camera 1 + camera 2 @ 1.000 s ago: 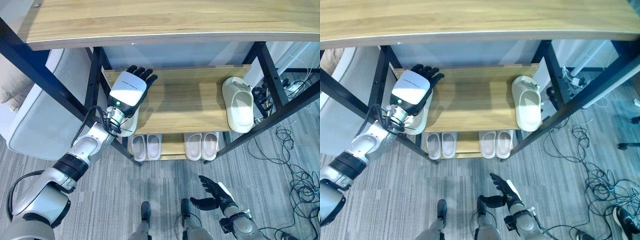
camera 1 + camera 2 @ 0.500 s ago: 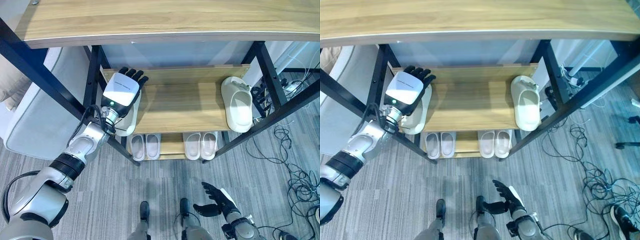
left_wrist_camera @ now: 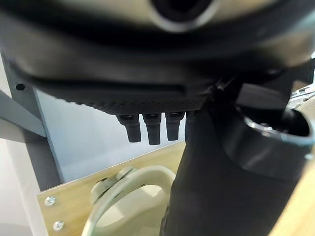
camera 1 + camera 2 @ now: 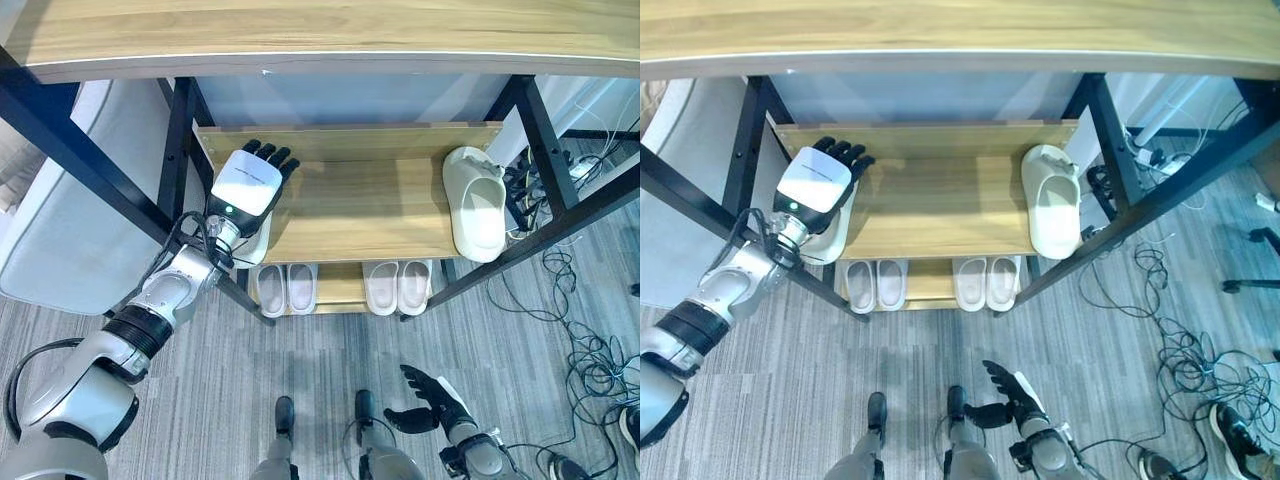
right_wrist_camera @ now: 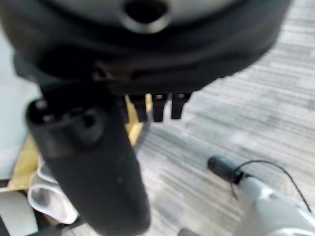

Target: Arrange the slippers neatly on the shoe rack.

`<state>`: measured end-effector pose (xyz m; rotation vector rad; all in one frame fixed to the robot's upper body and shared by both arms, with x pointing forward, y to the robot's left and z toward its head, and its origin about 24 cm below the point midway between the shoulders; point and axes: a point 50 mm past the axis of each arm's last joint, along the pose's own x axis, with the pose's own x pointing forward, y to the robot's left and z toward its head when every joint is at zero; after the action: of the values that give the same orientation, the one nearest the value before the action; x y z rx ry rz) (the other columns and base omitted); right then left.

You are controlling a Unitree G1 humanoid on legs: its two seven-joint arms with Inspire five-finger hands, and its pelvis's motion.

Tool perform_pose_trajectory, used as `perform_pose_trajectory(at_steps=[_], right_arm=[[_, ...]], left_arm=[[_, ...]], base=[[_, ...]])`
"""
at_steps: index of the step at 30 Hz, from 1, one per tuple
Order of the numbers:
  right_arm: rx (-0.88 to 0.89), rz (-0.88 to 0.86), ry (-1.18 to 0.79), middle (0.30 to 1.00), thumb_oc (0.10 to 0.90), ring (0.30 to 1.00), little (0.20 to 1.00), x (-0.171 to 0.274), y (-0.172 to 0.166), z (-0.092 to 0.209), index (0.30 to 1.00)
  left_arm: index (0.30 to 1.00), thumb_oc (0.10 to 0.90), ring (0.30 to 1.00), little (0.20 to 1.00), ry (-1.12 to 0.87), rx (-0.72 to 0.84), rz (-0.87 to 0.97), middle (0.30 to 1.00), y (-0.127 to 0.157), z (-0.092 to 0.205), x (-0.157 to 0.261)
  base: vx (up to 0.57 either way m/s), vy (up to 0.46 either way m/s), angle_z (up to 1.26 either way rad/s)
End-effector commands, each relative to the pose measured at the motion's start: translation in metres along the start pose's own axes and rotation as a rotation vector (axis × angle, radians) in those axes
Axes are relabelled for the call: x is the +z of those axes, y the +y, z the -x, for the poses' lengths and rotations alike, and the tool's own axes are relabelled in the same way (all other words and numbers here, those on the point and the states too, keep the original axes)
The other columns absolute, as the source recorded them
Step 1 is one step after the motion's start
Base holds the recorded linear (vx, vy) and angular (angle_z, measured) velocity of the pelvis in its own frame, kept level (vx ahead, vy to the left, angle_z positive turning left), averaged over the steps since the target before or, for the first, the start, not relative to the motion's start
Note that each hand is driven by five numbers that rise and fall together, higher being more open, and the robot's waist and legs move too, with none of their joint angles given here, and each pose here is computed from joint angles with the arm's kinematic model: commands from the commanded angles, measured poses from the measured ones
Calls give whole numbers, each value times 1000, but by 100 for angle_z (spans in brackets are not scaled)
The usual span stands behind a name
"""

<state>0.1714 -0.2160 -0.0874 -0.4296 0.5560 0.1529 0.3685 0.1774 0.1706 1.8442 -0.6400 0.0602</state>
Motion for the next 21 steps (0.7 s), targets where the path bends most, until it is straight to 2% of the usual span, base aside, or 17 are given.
perform_pose_trajectory(at_steps=[1, 5, 6, 7, 11, 21], right_arm=[[-62, 0, -107, 900, 800, 900, 900, 17, -15, -1, 900], [-62, 4, -107, 900, 800, 900, 900, 16, -15, 0, 900], [-62, 4, -109, 900, 800, 900, 900, 17, -15, 0, 900], [-61, 6, -109, 900, 800, 900, 900, 18, -15, -1, 900], [-60, 5, -103, 900, 800, 900, 900, 16, -13, -1, 900], [-85, 20, -105, 900, 800, 900, 900, 18, -18, -4, 900]], left_arm=[[900, 800, 900, 900, 88, 233, -65, 900, 57, -41, -24], [900, 800, 900, 900, 105, 241, -64, 900, 58, -41, -26], [568, 579, 568, 568, 106, 238, -65, 568, 58, -41, -27], [300, 400, 300, 300, 119, 222, -58, 300, 55, -41, -29], [300, 400, 300, 300, 112, 210, -37, 300, 50, -41, -26], [300, 400, 300, 300, 58, 184, 153, 300, 26, -34, 12]], base=[[0, 0, 0], [0, 0, 0], [0, 0, 0], [0, 0, 0], [0, 0, 0], [0, -2, -1]])
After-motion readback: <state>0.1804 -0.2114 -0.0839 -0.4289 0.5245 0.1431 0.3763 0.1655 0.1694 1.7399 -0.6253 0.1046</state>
